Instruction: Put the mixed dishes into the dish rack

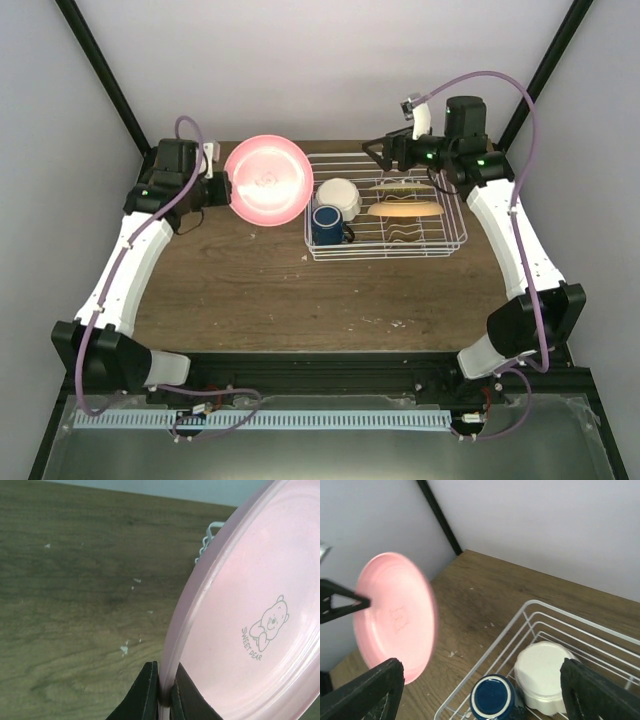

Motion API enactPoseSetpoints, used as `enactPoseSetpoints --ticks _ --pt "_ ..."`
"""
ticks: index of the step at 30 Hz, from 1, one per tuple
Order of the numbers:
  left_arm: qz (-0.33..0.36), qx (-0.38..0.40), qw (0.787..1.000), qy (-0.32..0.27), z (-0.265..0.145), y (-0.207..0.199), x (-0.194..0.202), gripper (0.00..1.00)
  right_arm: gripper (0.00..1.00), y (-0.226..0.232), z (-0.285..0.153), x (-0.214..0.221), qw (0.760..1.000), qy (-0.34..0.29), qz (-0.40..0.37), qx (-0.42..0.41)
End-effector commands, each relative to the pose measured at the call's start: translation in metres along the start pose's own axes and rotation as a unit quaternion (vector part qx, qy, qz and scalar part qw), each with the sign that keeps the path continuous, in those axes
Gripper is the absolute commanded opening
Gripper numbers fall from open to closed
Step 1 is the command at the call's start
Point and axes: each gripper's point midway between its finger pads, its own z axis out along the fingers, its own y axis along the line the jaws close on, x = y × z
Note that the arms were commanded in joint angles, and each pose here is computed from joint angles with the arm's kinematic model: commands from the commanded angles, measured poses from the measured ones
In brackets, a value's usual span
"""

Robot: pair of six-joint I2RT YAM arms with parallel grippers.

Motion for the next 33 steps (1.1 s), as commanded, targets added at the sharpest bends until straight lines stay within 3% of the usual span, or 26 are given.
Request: enactPoseSetpoints --ticks 1,8,26,29,33 --pt "0.001 0.071 0.996 -0.051 0.0 -0.026 -0.039 0.0 0.88 0.026 0.001 -0.001 0.995 0.003 0.022 -0.095" --pt "0.002 0.1 0.994 -0.038 0.014 -0.035 -0.038 0.0 0.92 0.031 0.017 0.027 0.986 0.023 0.053 -0.157" --pt "0.021 0.116 0.993 -0.003 0.031 -0.056 -0.015 0.0 0.83 0.065 0.096 0.077 0.969 0.081 0.055 -0.228" --pt "0.022 0.12 0.993 -0.001 0.033 -0.059 -0.013 0.0 0.69 0.062 0.101 0.081 0.969 0.085 0.054 -0.226" --pt "0.03 0.116 0.993 0.005 0.037 -0.061 -0.009 0.0 0.38 0.062 0.103 0.081 0.969 0.085 0.05 -0.227"
